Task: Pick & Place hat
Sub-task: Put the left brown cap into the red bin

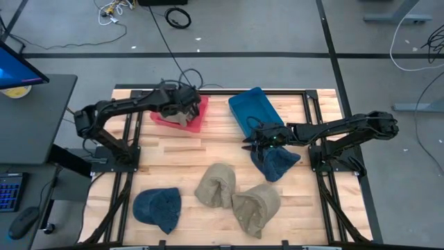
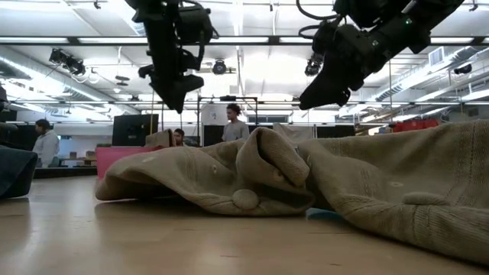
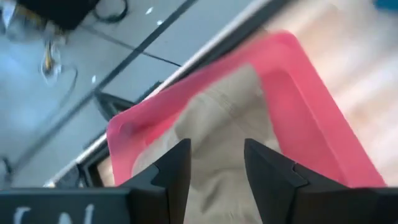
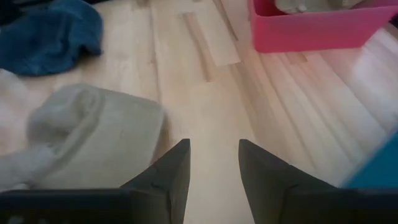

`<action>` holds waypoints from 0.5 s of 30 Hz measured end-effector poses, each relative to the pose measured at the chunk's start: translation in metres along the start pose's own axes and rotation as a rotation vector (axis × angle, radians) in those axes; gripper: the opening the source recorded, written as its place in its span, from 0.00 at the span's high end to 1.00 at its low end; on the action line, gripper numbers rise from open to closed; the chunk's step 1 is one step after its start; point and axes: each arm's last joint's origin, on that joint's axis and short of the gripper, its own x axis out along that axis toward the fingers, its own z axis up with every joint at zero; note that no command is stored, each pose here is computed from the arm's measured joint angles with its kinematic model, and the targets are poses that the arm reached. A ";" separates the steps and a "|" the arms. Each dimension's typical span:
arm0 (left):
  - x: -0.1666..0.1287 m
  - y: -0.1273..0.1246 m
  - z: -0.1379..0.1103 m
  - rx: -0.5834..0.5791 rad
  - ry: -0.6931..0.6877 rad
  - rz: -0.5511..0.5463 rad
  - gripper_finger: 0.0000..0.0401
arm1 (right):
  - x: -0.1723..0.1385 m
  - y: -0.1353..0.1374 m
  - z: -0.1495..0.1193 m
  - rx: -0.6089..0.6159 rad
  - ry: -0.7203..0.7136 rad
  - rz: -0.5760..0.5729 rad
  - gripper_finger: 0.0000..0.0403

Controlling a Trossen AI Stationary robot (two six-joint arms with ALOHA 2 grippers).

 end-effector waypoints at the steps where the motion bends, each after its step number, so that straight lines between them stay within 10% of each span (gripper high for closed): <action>1: -0.003 -0.004 -0.003 0.047 0.006 -0.006 0.62 | 0.000 0.001 0.000 0.000 -0.003 0.015 0.65; 15: -0.077 -0.038 -0.032 0.426 -0.162 -0.170 0.66 | -0.004 0.041 0.007 -0.078 -0.079 0.235 0.65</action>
